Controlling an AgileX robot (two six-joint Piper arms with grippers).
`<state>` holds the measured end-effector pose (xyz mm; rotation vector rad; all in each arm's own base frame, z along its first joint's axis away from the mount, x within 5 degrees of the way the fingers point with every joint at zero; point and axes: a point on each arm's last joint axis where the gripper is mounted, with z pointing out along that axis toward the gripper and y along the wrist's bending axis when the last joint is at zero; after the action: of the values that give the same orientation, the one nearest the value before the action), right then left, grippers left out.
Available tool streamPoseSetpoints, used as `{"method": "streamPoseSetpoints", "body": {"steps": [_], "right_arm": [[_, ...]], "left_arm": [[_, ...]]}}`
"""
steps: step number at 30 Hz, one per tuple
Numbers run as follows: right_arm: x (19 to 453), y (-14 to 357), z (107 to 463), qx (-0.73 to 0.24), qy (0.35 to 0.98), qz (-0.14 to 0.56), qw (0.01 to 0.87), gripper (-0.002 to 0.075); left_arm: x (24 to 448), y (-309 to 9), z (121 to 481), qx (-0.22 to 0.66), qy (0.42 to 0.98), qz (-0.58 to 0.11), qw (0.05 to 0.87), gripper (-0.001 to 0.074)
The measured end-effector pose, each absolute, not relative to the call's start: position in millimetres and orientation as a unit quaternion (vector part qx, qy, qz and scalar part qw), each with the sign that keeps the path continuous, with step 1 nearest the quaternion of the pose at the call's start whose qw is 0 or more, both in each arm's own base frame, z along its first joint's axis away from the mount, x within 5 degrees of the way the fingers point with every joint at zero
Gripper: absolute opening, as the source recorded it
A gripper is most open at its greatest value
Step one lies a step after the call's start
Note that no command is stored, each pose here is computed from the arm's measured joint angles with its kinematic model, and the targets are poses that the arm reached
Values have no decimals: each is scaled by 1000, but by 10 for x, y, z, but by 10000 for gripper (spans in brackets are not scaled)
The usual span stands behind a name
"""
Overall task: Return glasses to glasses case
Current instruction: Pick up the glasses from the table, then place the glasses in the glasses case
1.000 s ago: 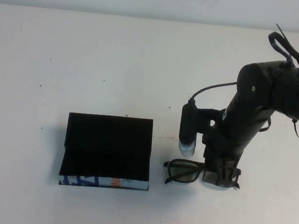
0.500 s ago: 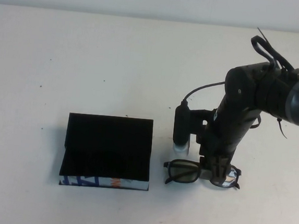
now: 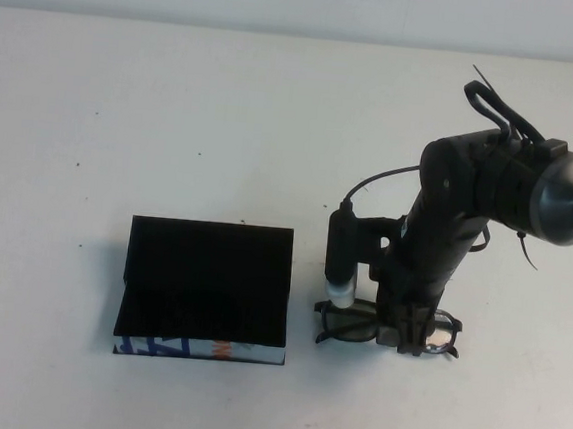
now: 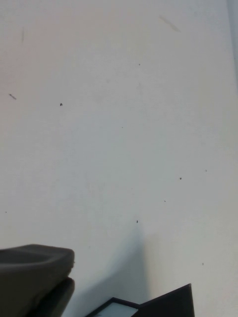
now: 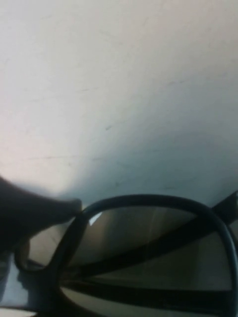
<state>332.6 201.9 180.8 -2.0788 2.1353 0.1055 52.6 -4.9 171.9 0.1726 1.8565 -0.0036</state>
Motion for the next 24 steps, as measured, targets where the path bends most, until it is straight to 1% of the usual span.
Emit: {"method": "streamPoseSetpoints", "body": {"steps": [2, 10, 11, 14, 17, 21, 24], "right_arm": [[3326, 2020, 1823, -695, 714, 36, 77, 332], [3288, 2046, 1864, -701, 709, 44, 57, 81], [3284, 2044, 1864, -701, 709, 45, 55, 63], [3272, 2038, 1886, -702, 709, 46, 51, 56], [3235, 2032, 1991, -704, 707, 44, 56, 55], [3088, 2095, 2271, -712, 697, 39, 79, 55], [2956, 2228, 2482, -723, 684, 43, 86, 55]], "left_arm": [[526, -49, 1719, 74, 800, -2, 596, 1], [526, -49, 1719, 74, 800, -2, 596, 1], [526, -49, 1719, 74, 800, -2, 596, 1], [526, -49, 1719, 74, 800, -2, 596, 1], [526, -49, 1718, 74, 800, -2, 596, 1], [526, -49, 1718, 74, 800, -2, 596, 1], [526, -49, 1718, 74, 800, -2, 596, 1]]}}
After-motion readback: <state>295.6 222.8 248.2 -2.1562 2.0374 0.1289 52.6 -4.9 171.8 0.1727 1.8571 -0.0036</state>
